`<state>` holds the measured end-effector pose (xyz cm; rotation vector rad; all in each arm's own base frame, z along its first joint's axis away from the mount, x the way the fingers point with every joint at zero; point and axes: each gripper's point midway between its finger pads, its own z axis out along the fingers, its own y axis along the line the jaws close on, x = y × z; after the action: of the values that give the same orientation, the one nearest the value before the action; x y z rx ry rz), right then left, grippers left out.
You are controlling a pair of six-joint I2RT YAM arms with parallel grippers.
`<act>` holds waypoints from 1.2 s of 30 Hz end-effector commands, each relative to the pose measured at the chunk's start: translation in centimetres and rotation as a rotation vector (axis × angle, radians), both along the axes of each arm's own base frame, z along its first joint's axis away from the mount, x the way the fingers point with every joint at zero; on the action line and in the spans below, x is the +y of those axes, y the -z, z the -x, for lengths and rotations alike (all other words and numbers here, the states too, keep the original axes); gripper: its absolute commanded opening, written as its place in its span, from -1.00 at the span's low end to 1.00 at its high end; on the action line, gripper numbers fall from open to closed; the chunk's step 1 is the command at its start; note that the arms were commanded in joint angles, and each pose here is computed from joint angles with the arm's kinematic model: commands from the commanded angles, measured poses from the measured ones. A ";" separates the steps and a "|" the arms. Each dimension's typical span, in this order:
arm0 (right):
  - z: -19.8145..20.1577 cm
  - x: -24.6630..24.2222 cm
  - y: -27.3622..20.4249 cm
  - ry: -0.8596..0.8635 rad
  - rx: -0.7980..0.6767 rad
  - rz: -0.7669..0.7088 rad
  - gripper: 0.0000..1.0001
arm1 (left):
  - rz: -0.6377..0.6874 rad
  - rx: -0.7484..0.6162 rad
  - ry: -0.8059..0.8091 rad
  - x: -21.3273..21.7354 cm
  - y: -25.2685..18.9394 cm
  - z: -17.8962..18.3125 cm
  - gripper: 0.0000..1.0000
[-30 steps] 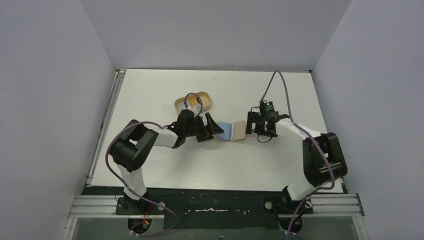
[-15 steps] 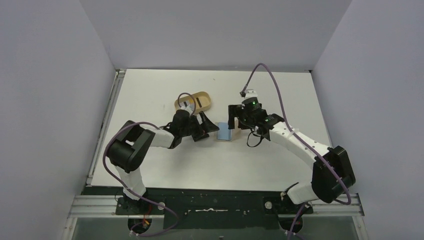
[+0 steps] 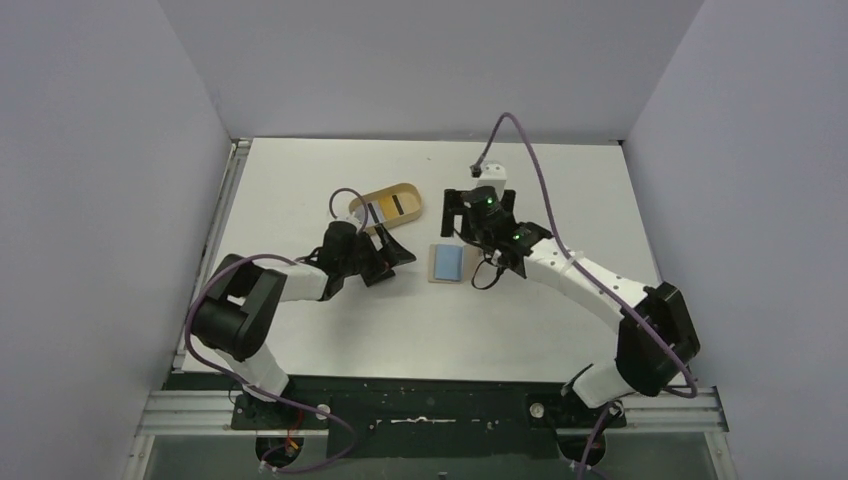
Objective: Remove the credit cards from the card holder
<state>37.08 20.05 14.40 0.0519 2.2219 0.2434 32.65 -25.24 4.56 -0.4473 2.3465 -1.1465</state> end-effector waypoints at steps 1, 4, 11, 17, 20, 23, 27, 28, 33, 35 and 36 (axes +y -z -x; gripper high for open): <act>0.2 0.0 -11.5 0.083 -0.383 0.149 1.00 | -0.077 0.012 0.010 1.2 0.5 1.0 0.70; -0.1 -1.5 -8.9 0.187 -0.325 -0.016 1.00 | -0.080 0.006 0.014 1.3 0.2 1.0 0.70; -0.2 3.8 -0.1 -0.076 0.076 0.080 0.94 | -0.079 -0.008 0.009 2.0 -0.6 1.2 0.71; 0.3 8.3 1.1 -0.139 0.116 0.145 0.94 | -0.077 0.003 0.001 2.8 -0.4 1.7 0.71; 0.6 9.4 2.5 -0.158 0.167 0.204 0.92 | -0.079 0.016 0.000 3.0 0.1 2.0 0.71; 0.9 9.4 4.9 -0.161 0.237 0.267 0.80 | -0.075 0.026 0.002 3.0 0.4 2.1 0.71; 1.6 7.9 7.3 -0.121 0.307 0.369 0.69 | -0.070 0.031 0.005 3.1 0.5 2.2 0.71; 1.8 7.5 7.7 -0.114 0.318 0.381 0.69 | -0.071 0.031 0.005 3.2 0.5 2.1 0.71; 2.4 5.8 9.1 -0.072 0.357 0.424 0.73 | -0.071 0.034 0.012 3.2 0.7 2.1 0.71; 2.5 5.2 9.5 -0.060 0.370 0.424 0.77 | -0.070 0.034 0.013 3.2 0.6 2.0 0.71; 2.5 5.1 9.7 -0.059 0.374 0.419 0.80 | -0.071 0.033 0.013 3.2 0.6 2.0 0.71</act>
<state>34.10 26.62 3.89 -0.2776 2.6262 -0.1757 30.77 -22.45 4.35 -0.4519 2.4019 -1.0794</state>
